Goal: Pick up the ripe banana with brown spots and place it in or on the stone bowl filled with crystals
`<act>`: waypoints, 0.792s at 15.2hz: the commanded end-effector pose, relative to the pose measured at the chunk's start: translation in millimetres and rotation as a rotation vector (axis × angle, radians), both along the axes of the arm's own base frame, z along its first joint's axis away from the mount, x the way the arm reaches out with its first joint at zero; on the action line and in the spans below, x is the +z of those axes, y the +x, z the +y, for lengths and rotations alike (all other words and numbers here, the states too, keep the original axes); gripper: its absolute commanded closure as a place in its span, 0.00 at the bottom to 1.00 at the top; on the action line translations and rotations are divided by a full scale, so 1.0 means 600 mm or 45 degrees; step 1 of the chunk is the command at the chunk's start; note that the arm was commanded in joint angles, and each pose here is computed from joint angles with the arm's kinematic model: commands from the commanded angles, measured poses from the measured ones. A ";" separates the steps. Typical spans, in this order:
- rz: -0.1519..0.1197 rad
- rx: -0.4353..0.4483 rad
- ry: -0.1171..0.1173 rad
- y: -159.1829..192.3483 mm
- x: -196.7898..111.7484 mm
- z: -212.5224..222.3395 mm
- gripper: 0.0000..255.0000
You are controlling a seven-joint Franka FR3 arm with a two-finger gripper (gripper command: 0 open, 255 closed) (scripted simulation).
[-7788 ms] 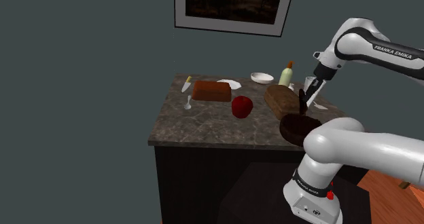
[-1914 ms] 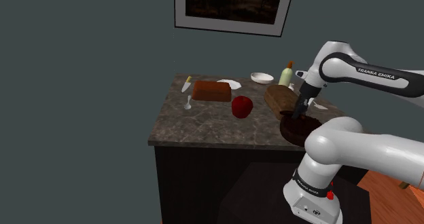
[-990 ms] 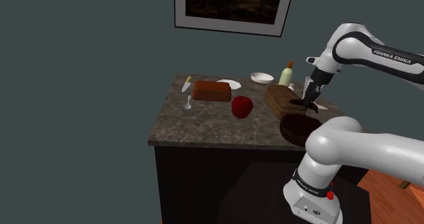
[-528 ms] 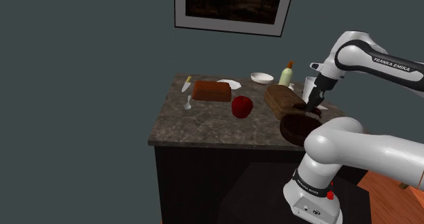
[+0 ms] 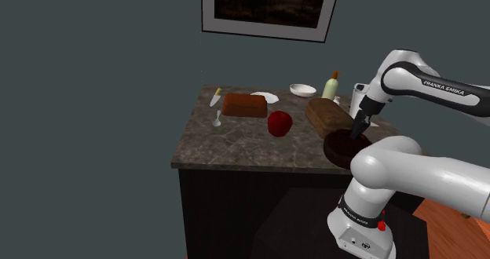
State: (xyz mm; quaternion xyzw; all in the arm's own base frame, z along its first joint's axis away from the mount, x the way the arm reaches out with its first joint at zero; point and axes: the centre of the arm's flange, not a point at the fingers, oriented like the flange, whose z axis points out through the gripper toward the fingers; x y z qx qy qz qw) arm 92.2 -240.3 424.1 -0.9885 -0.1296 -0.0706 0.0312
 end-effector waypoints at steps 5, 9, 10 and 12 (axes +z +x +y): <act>0.000 0.000 -0.001 0.001 -0.011 0.001 1.00; 0.000 0.000 -0.001 0.001 -0.011 0.001 0.00; 0.000 0.000 -0.001 0.001 -0.011 0.001 0.00; 0.000 0.000 -0.001 0.001 -0.011 0.001 0.00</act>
